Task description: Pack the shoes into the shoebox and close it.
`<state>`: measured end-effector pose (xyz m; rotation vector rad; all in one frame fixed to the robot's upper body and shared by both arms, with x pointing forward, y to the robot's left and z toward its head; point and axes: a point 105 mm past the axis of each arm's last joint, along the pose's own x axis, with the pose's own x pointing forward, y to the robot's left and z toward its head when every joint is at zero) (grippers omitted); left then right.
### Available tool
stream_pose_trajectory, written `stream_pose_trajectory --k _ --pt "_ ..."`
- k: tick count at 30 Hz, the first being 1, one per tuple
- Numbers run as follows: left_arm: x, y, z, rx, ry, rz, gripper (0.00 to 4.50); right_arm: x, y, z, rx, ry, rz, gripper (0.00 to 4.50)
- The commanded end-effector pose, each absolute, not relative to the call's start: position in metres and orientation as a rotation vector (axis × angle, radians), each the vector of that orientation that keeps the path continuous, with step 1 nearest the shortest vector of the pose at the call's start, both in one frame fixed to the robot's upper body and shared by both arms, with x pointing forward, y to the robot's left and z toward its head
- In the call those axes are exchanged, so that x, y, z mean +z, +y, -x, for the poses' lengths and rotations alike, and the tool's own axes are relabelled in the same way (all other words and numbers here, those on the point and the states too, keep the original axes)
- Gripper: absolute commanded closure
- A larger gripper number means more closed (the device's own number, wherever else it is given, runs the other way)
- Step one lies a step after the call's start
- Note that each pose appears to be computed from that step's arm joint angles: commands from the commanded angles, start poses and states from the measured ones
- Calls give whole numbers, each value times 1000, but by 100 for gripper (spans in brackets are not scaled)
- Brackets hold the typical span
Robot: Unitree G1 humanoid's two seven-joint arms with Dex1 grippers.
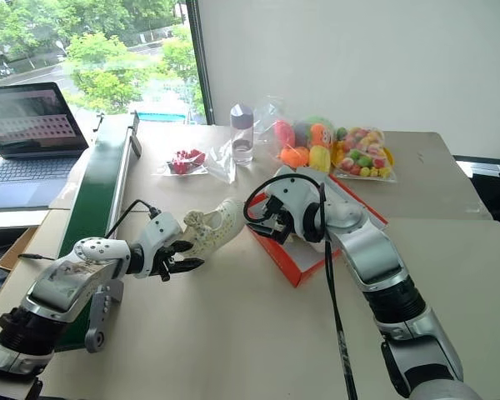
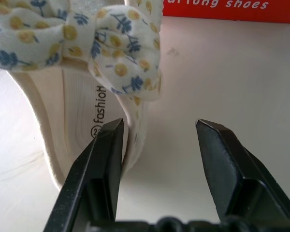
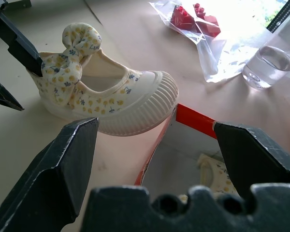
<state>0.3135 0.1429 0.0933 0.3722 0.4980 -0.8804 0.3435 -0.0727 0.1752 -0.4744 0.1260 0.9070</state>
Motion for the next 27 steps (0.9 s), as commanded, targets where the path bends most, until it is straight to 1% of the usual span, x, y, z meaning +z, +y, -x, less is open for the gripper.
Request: stream_pose_trajectory --k 1,2,3,4,12,17,21,25,27 --pt "100 135 -316 -909 461 -394 359 192 -77 -343 880 72 478 0" --pt "100 134 -316 -911 459 -394 386 192 -77 -343 879 71 478 0" --pt "100 134 -316 -913 459 -395 431 193 -77 -343 878 71 478 0" --pt "100 133 -315 -915 457 -401 446 193 -77 -344 876 70 480 0" --pt "96 132 -313 -917 458 -409 446 194 -77 -345 877 70 482 0" --pt "112 130 -321 -866 385 -354 446 194 -76 -345 882 70 482 0" --pt "139 142 -326 -811 309 -281 446 199 -76 -345 888 62 423 0" --pt "174 180 -335 -670 222 -171 446 210 -77 -345 892 44 313 0" --pt "188 187 -336 -636 180 -110 446 213 -77 -346 889 42 274 0"
